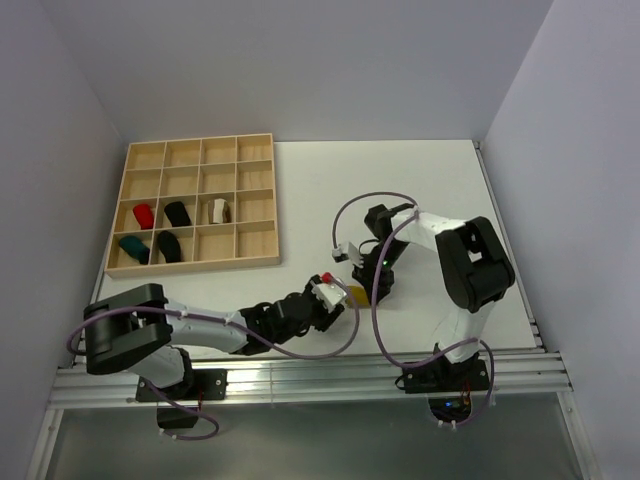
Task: Roll the socks
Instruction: Pick up the sock at the center of the board.
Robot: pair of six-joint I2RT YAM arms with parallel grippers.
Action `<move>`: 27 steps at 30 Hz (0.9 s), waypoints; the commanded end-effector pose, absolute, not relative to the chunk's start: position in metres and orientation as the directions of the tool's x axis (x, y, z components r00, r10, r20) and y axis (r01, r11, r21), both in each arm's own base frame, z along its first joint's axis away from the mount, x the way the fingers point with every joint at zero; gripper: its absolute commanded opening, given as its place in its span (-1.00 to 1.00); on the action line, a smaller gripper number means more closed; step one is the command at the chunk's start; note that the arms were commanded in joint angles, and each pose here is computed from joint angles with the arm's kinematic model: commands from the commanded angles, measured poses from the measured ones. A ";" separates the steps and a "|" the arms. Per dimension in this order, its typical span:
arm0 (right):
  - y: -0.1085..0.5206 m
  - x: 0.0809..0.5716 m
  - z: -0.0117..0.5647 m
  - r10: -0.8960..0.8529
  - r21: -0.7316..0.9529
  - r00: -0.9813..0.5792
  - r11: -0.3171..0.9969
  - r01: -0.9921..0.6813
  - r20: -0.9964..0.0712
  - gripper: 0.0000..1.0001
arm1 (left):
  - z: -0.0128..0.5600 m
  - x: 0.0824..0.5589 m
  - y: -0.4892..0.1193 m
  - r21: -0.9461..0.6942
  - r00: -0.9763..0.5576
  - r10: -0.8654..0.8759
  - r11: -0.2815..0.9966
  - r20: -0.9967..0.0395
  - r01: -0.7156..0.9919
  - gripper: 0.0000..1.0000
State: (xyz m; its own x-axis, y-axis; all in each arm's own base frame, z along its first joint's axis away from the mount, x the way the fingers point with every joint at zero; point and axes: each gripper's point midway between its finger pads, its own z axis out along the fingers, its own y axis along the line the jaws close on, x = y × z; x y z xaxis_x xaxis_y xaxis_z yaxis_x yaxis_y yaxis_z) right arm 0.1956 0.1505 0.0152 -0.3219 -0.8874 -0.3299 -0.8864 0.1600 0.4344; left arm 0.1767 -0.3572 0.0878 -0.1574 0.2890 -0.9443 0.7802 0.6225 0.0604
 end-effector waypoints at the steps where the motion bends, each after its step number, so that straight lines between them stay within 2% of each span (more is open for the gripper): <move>1: 0.137 0.191 0.007 -0.913 0.465 -0.315 0.168 -0.869 -0.259 -0.74 | 0.114 0.174 -0.386 0.293 0.131 0.355 0.452 -0.926 0.842 0.16; 7: 0.138 0.192 0.007 -0.911 0.480 -0.328 0.178 -0.859 -0.249 -0.74 | 0.100 0.171 -0.411 0.437 0.289 0.422 0.312 -0.859 0.844 0.18; 12: 0.137 0.190 0.008 -0.912 0.497 -0.334 0.181 -0.849 -0.238 -0.74 | 0.085 0.164 -0.426 0.471 0.345 0.437 0.222 -0.831 0.854 0.20; 25: 0.135 0.188 0.007 -0.914 0.512 -0.341 0.189 -0.838 -0.220 -0.75 | 0.068 0.174 -0.445 0.501 0.382 0.459 0.171 -0.802 0.848 0.21; 26: 0.135 0.188 0.007 -0.914 0.515 -0.342 0.190 -0.836 -0.218 -0.75 | 0.066 0.176 -0.443 0.501 0.379 0.463 0.175 -0.801 0.847 0.40; 27: 0.135 0.188 0.007 -0.915 0.515 -0.341 0.188 -0.836 -0.218 -0.75 | 0.067 0.179 -0.443 0.502 0.377 0.463 0.181 -0.802 0.846 0.41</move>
State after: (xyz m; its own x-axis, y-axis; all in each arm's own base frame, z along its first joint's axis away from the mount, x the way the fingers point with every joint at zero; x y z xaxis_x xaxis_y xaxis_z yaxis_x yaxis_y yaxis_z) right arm 0.1842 0.1458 0.0161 -0.3651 -0.8927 -0.2643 -0.8305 0.1840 0.5258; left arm 0.1717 -0.4298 0.0503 0.3447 0.5138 -0.7856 0.8573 0.1685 0.4864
